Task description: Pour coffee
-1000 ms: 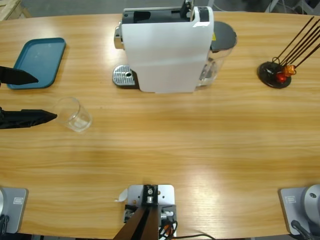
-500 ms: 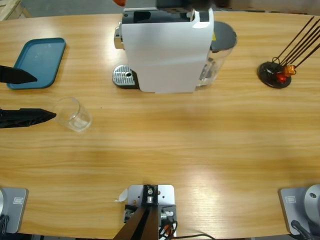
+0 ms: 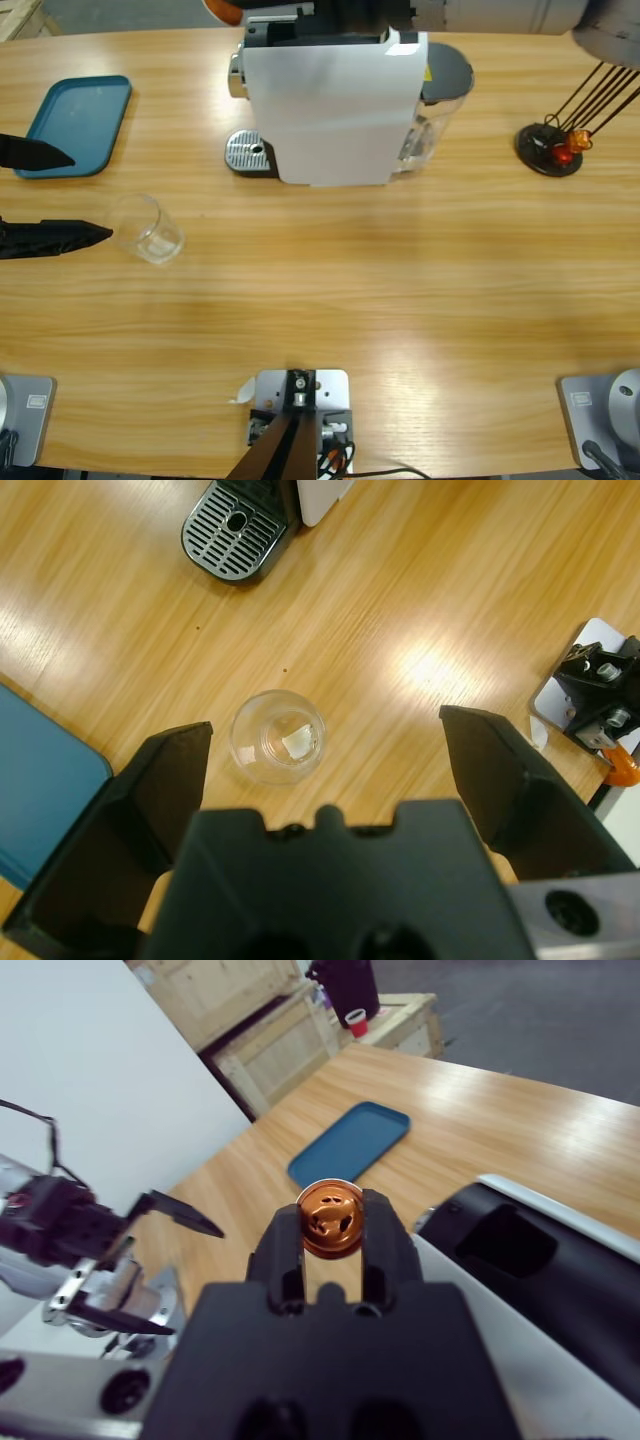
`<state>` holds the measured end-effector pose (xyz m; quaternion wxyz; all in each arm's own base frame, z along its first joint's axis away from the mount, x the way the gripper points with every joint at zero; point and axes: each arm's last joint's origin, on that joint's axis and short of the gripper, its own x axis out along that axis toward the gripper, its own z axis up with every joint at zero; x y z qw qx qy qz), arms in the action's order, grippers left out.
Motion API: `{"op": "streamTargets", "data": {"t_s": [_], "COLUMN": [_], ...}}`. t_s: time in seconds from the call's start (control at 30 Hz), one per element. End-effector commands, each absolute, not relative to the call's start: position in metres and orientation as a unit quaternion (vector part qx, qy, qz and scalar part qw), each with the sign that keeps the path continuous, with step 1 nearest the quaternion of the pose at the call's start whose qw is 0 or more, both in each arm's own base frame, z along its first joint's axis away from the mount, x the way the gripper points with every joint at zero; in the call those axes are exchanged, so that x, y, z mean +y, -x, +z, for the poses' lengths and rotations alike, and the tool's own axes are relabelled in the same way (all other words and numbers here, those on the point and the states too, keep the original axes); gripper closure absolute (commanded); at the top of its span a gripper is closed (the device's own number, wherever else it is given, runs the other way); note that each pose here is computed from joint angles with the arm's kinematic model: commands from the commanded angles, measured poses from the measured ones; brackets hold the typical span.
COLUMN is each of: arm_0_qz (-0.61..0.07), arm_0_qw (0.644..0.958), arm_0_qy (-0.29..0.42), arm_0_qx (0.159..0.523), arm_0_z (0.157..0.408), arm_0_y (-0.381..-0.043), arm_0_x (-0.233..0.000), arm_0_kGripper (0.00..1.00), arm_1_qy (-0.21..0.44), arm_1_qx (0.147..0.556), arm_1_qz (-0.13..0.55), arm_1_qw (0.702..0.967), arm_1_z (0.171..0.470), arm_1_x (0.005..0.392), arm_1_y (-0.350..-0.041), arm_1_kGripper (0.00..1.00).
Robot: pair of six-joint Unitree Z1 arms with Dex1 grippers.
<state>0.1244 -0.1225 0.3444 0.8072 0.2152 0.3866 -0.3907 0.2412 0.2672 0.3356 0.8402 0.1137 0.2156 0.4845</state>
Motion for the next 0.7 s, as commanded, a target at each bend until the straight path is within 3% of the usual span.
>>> {"op": "streamTargets", "data": {"t_s": [0.03,0.7], "arm_0_qz": [-0.388,-0.388], "arm_0_qw": [0.804,0.801], "arm_0_qy": [-0.215,-0.216], "arm_0_qx": [0.396,0.401], "arm_0_z": [0.3343,0.3306], "arm_0_y": [-0.1173,-0.1175], "arm_0_x": [-0.1177,-0.1180], "arm_0_kGripper": [0.009,0.009], "arm_1_qy": [-0.102,-0.075], "arm_1_qx": [0.231,0.257], "arm_1_qz": [0.468,0.403], "arm_1_qw": [0.847,0.875], "arm_1_z": [0.3122,0.3080], "arm_1_x": [0.2755,0.2688], "arm_1_y": [-0.2698,-0.2751], "arm_1_kGripper": [1.000,1.000]}}
